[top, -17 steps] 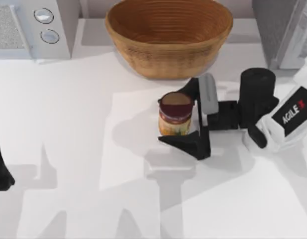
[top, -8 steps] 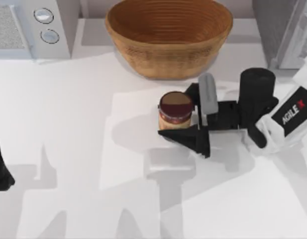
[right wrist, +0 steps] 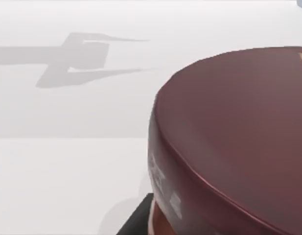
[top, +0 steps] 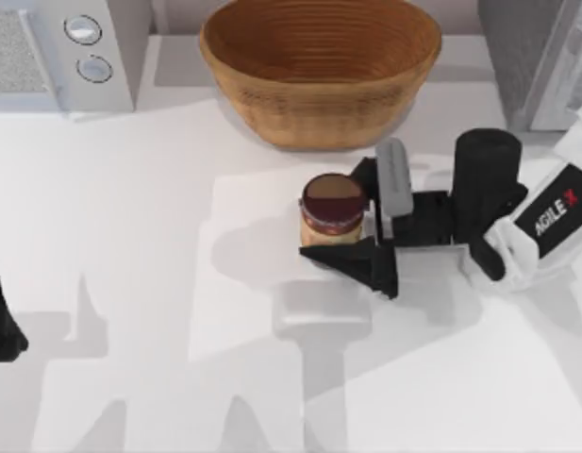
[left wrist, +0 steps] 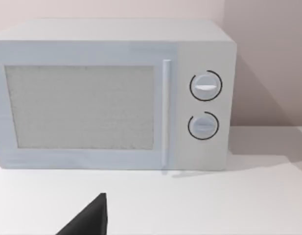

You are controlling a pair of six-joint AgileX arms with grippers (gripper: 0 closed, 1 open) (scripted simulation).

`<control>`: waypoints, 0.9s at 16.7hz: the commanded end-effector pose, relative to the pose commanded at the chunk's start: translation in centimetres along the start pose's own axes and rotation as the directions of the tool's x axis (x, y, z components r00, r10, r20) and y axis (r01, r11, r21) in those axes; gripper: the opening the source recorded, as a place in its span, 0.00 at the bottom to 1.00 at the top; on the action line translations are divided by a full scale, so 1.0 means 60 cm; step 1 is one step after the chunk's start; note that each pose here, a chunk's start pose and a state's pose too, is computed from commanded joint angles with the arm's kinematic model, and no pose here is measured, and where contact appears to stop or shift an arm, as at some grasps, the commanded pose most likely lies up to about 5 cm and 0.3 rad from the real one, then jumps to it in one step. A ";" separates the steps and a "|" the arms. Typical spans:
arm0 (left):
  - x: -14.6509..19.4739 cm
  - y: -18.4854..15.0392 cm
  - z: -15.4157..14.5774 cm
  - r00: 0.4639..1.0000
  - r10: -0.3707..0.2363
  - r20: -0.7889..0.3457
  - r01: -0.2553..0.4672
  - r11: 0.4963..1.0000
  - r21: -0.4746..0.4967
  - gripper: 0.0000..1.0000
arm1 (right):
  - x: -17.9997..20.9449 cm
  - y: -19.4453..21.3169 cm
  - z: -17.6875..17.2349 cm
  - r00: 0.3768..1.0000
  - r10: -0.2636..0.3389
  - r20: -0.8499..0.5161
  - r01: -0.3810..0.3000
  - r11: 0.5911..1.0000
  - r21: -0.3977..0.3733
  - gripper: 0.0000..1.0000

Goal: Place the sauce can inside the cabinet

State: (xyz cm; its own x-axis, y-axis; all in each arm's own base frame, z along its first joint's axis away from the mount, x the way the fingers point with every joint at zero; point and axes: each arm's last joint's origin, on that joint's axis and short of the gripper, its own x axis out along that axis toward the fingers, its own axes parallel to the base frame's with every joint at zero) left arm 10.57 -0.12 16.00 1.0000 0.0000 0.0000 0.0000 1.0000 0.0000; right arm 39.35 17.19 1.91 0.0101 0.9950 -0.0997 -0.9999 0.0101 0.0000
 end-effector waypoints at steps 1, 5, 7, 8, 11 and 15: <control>0.000 0.000 0.000 1.000 0.000 0.000 0.000 1.000 0.000 1.00 | 0.000 0.000 0.000 1.000 0.000 0.000 0.000 1.000 0.000 0.00; 0.000 0.000 0.000 1.000 0.000 0.000 0.000 1.000 0.000 1.00 | -0.002 -0.001 0.000 1.000 -0.003 0.000 0.003 1.000 0.001 0.00; 0.000 0.000 0.000 1.000 0.000 0.000 0.000 1.000 0.000 1.00 | -0.001 -0.003 0.010 1.000 0.000 0.002 0.000 1.000 -0.006 0.00; 0.000 0.000 0.000 1.000 0.000 0.000 0.000 1.000 0.000 1.00 | -0.001 -0.005 0.023 1.000 0.002 0.005 -0.002 1.000 -0.011 0.00; 0.000 0.000 0.000 1.000 0.000 0.000 0.000 1.000 0.000 1.00 | -0.004 -0.014 0.080 1.000 0.002 0.009 -0.002 1.000 -0.022 0.00; 0.000 0.000 0.000 1.000 0.000 0.000 0.000 1.000 0.000 1.00 | -0.015 -0.015 0.174 1.000 -0.003 0.006 0.003 1.000 -0.015 0.00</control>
State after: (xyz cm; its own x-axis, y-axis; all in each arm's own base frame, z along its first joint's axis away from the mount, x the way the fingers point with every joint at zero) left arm 10.57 -0.12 16.00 1.0000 0.0000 0.0000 0.0000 1.0000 0.0000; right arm 40.23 17.31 12.39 0.0133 0.9955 -0.0937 -0.9998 0.0118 -0.0157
